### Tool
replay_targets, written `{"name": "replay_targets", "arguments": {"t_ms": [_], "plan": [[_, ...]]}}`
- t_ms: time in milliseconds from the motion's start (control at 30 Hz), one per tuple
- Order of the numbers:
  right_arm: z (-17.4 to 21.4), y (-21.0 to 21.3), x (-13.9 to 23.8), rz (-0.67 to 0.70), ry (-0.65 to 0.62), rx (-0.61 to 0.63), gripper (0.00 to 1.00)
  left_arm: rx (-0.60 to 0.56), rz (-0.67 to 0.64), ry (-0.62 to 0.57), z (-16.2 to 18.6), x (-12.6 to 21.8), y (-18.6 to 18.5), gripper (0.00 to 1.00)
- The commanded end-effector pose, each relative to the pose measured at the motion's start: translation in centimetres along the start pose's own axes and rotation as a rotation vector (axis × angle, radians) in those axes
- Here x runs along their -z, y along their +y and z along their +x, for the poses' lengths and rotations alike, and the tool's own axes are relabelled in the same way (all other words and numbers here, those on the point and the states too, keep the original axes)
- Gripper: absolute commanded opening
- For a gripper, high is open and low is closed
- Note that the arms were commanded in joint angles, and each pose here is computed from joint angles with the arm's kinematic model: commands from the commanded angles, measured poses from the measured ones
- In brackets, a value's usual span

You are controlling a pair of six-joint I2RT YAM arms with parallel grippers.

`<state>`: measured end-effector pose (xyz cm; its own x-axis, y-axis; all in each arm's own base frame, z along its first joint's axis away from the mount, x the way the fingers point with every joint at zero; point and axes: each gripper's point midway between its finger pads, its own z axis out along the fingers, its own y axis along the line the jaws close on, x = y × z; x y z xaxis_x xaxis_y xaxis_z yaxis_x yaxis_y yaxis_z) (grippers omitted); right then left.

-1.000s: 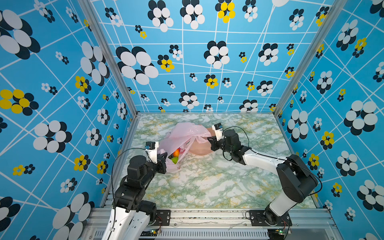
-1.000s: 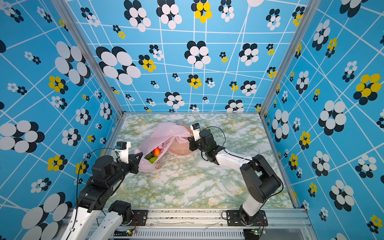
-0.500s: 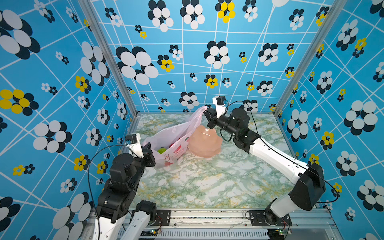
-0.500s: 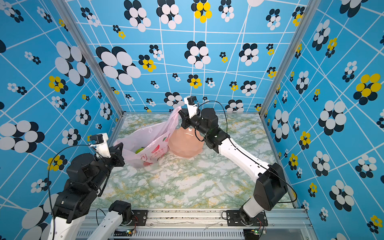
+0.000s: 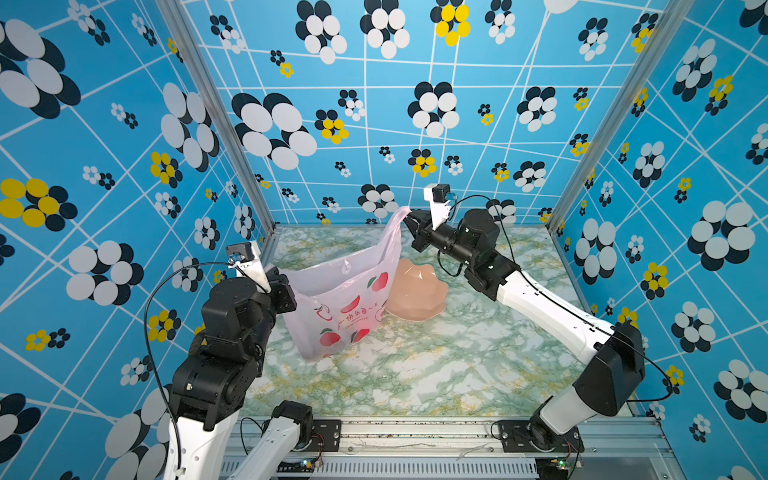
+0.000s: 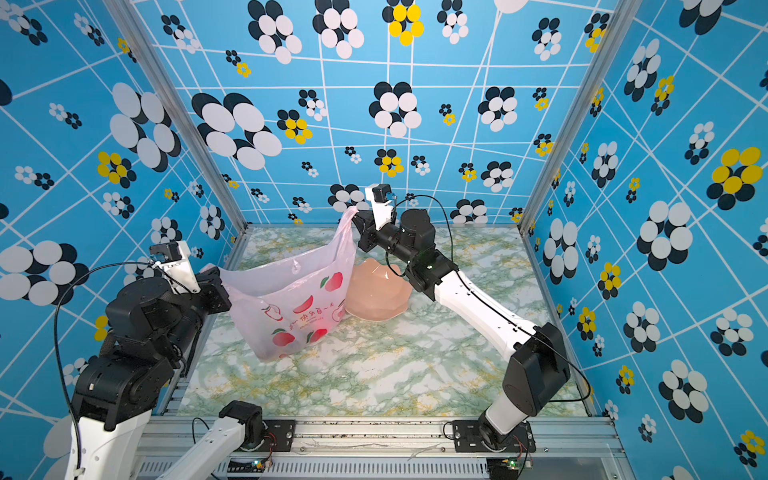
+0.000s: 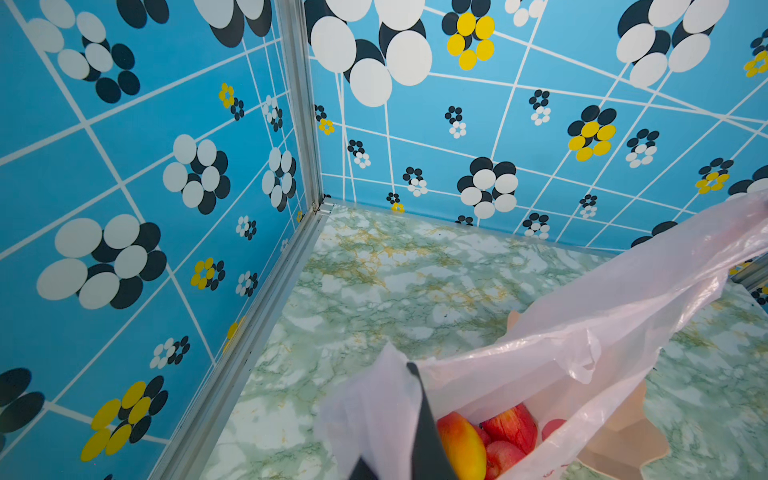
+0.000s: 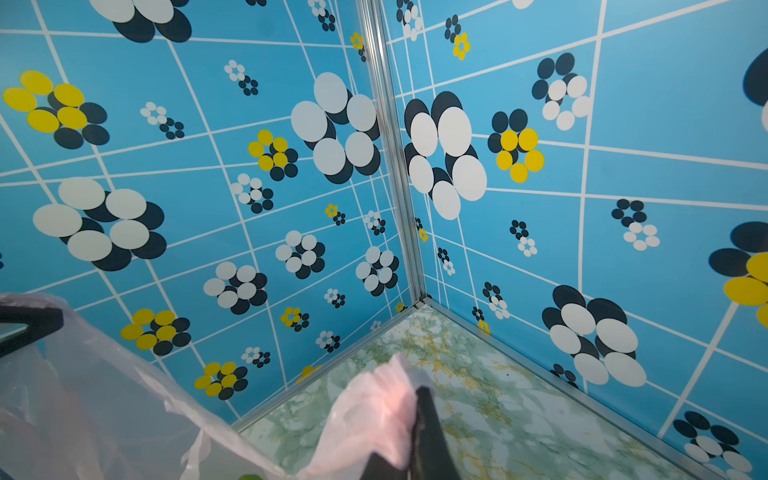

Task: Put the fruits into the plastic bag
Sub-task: 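Lift the pink bag upright by both handles with left and right grippers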

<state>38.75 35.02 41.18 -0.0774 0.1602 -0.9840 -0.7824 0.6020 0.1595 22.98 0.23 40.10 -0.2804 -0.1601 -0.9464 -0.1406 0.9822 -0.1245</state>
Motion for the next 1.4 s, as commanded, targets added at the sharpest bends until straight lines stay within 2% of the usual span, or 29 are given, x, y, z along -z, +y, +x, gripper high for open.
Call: {"name": "replay_targets", "arguments": {"t_ms": [0, 233, 267, 300, 433, 467, 500, 600, 700, 767, 800, 867, 967, 1033, 1233, 1300, 1367], "plan": [[0.5, 1.3, 0.6, -0.043, -0.001, -0.038, 0.0, 0.006, -0.039, 0.049, 2.3, -0.9, 0.8, 0.0], [5.0, 3.7, 1.2, -0.097, 0.114, -0.08, 0.0, 0.025, 0.001, 0.133, 6.6, -2.6, 0.2, 0.01], [5.6, 3.9, 1.2, -0.102, 0.131, -0.085, 0.0, 0.031, 0.013, 0.147, 7.0, -2.8, 0.0, 0.14], [5.9, 4.0, 1.2, -0.103, 0.142, -0.088, 0.0, 0.035, 0.02, 0.156, 7.3, -2.9, -0.2, 0.22], [5.9, 4.0, 1.2, -0.105, 0.145, -0.096, 0.0, 0.048, 0.036, 0.178, 7.5, -3.1, -0.5, 0.42], [5.7, 4.1, 1.2, -0.108, 0.139, -0.098, 0.0, 0.049, 0.036, 0.182, 7.5, -3.0, -0.5, 0.42], [5.5, 4.3, 1.2, -0.113, 0.136, -0.098, 0.0, 0.051, 0.035, 0.188, 7.5, -3.0, -0.5, 0.48], [5.3, 4.6, 1.1, -0.127, 0.134, -0.099, 0.0, 0.051, 0.019, 0.218, 7.7, -2.9, -0.2, 0.54], [5.7, 4.7, 0.8, -0.135, 0.142, -0.103, 0.0, 0.06, 0.001, 0.247, 7.9, -2.7, 0.1, 0.57], [5.8, 4.8, 0.7, -0.143, 0.143, -0.112, 0.0, 0.07, -0.007, 0.249, 7.7, -2.5, 0.3, 0.55], [5.7, 5.0, 0.6, -0.148, 0.141, -0.116, 0.0, 0.076, -0.015, 0.244, 7.5, -2.4, 0.4, 0.49], [5.2, 5.2, 0.6, -0.154, 0.128, -0.118, 0.0, 0.083, -0.023, 0.225, 6.8, -2.1, 0.7, 0.23], [3.3, 5.5, 0.6, -0.152, 0.084, -0.114, 0.0, 0.087, -0.023, 0.202, 5.2, -1.8, 0.6, 0.06], [1.6, 5.9, 0.8, -0.158, 0.045, -0.107, 0.0, 0.08, -0.022, 0.183, 3.8, -1.6, 0.5, 0.02], [-2.1, 7.1, 1.4, -0.19, -0.03, -0.098, 0.0, 0.061, 0.001, 0.086, -0.9, 0.2, 0.1, 0.02], [-1.8, 7.4, 1.4, -0.198, -0.021, -0.112, 0.0, 0.062, 0.026, 0.086, -1.0, 0.4, -0.3, 0.03], [-0.4, 7.4, 1.1, -0.203, 0.007, -0.133, 0.0, 0.068, 0.05, 0.117, 0.4, -0.2, -0.7, 0.03]]}}
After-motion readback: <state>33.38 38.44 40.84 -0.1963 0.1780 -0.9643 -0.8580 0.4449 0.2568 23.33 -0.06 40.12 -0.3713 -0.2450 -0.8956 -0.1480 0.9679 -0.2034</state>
